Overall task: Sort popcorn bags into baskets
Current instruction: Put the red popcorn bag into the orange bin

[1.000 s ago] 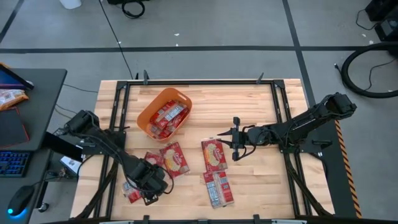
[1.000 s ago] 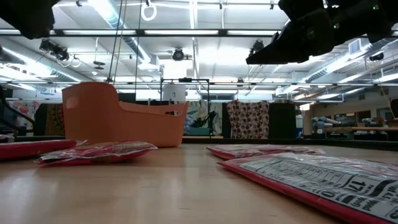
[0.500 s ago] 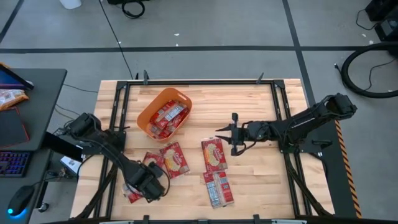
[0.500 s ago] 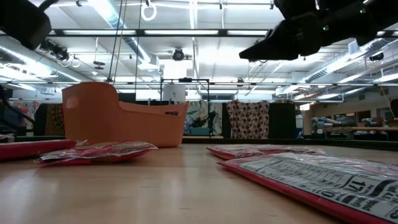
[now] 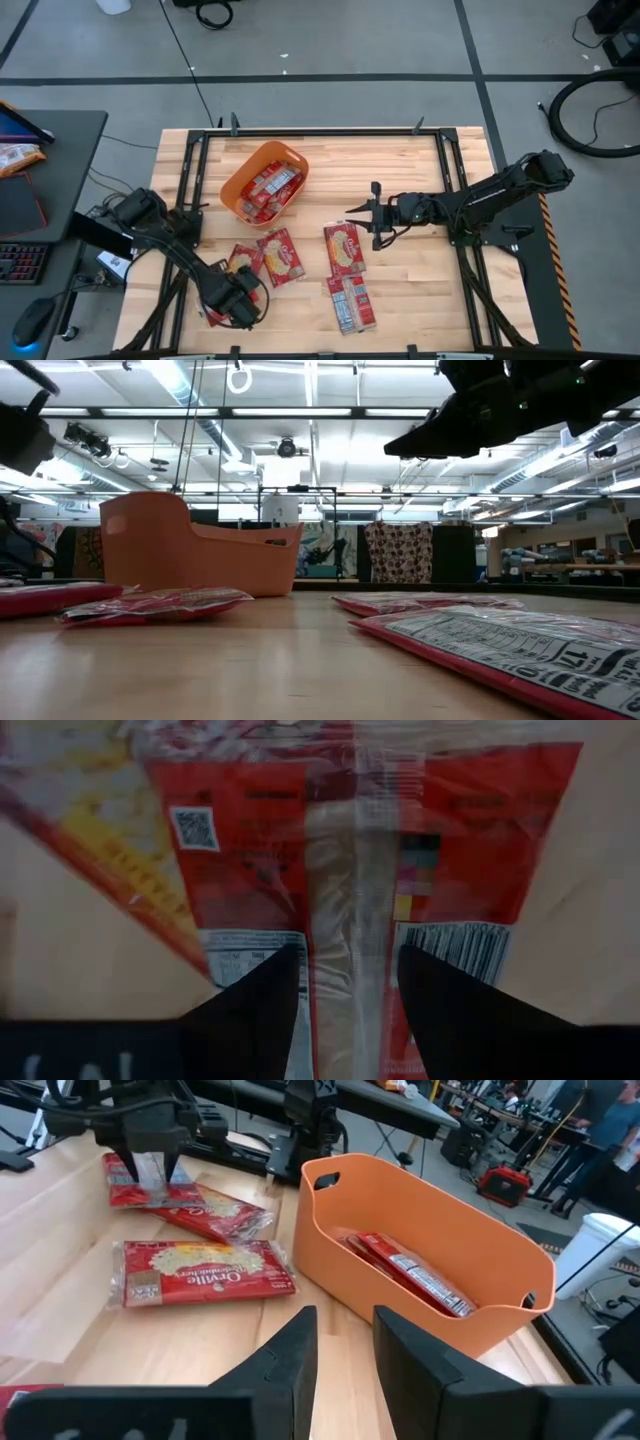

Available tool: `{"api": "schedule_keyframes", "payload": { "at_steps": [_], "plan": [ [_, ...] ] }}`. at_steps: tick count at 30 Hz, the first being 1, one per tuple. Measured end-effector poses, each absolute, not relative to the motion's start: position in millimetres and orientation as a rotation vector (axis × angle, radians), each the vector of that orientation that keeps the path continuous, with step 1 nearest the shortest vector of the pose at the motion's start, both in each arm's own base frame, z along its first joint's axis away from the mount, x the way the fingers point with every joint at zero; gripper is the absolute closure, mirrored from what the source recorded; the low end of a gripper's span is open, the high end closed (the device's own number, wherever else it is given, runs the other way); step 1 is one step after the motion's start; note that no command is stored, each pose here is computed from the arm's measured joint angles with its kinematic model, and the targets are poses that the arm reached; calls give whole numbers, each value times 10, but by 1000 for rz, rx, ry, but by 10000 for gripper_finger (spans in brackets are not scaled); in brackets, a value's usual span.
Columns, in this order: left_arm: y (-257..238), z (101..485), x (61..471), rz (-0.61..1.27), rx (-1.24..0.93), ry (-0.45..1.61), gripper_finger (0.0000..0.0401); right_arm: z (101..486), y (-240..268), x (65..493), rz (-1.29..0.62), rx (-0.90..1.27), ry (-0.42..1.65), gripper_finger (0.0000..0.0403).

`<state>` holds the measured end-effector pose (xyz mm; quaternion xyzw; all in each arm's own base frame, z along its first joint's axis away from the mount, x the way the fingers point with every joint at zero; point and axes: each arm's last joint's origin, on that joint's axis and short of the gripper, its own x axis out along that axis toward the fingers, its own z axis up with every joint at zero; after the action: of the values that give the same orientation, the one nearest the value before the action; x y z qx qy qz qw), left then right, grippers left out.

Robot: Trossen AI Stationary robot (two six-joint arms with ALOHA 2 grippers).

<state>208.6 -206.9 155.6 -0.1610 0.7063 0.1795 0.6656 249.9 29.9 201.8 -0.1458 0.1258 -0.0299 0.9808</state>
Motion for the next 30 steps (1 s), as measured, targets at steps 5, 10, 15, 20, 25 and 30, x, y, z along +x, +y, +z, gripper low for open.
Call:
{"api": "schedule_keyframes", "payload": {
  "at_steps": [5, 10, 15, 20, 25, 30],
  "plan": [
    [-2072, 1524, 2091, 411, -357, 1593, 253, 2013, 298, 2498, -61, -285, 259, 298],
    [-2053, 1523, 2103, 428, -363, 1588, 330, 2004, 298, 2496, -60, -287, 268, 298],
    [-2027, 1561, 2135, 412, -397, 1590, 391, 2003, 298, 2495, -60, -288, 269, 298],
    [-1911, 1767, 2180, 356, -484, 1577, 392, 2004, 298, 2495, -60, -287, 269, 298],
    [-1744, 2026, 2209, 325, -579, 1508, 397, 2004, 298, 2495, -61, -284, 268, 298],
    [-1560, 2261, 2221, 313, -650, 1409, 398, 2004, 298, 2495, -62, -277, 268, 298]
  ]
}}
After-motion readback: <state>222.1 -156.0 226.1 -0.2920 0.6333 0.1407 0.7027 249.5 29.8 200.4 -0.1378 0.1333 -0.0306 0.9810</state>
